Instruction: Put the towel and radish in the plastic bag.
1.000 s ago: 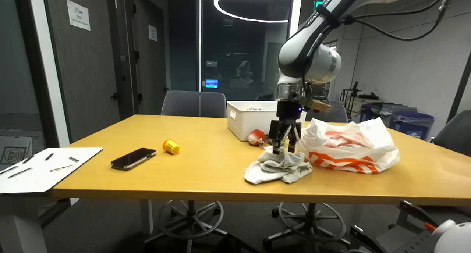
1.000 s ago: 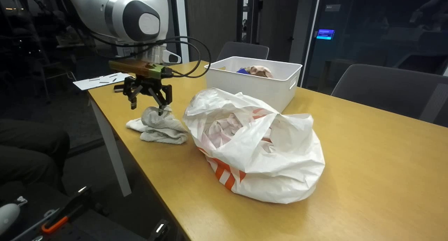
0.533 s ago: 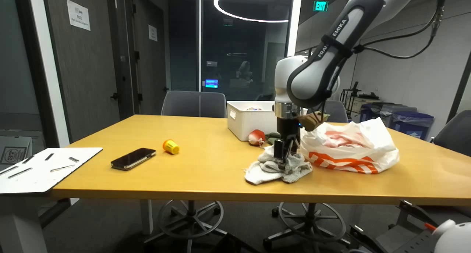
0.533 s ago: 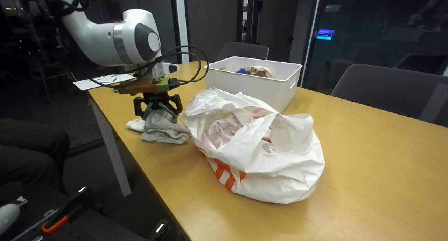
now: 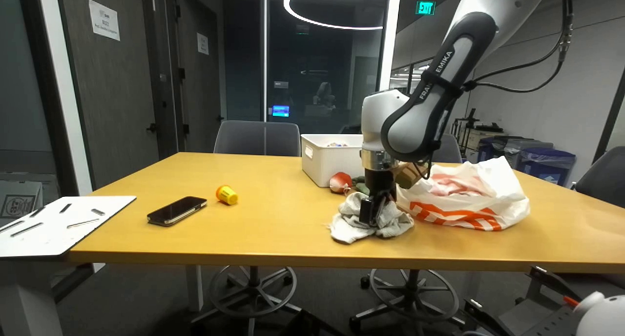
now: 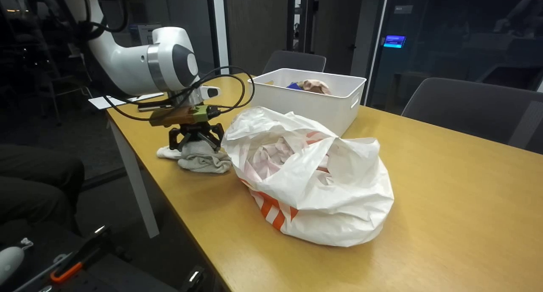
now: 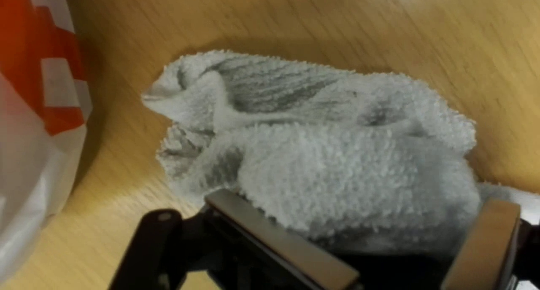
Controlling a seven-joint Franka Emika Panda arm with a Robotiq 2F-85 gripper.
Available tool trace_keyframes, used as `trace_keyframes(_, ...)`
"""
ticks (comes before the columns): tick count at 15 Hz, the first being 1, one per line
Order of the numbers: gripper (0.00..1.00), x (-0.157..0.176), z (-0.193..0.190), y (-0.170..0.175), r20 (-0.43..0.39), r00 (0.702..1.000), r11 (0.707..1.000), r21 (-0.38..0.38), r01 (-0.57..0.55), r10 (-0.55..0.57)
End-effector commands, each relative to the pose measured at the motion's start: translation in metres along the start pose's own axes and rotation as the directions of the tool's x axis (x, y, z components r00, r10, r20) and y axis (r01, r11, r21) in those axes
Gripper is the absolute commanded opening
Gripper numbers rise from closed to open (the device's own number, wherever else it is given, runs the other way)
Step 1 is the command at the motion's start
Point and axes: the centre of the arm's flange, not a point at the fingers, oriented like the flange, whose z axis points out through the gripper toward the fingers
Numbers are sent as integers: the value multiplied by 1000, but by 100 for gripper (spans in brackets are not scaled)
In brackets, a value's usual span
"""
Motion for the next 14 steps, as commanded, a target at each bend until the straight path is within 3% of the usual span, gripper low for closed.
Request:
trace_keyframes(1, 50, 10, 3, 2, -14, 999, 999, -6, -34, 34)
trace_keyframes(4, 28, 14, -17, 10, -49, 997, 997, 53, -63, 66)
trace_keyframes(7, 8, 14, -54, 15, -113, 988, 983, 164, -85, 105)
trace_keyframes(9, 1, 10, -90, 16, -159, 979, 983, 150, -106, 130)
trace_keyframes(12, 0, -4, -148, 24, -236, 956, 984, 38, -172, 176)
trace_keyframes(14, 1, -21, -184, 34, -295, 927, 968, -25, -248, 230)
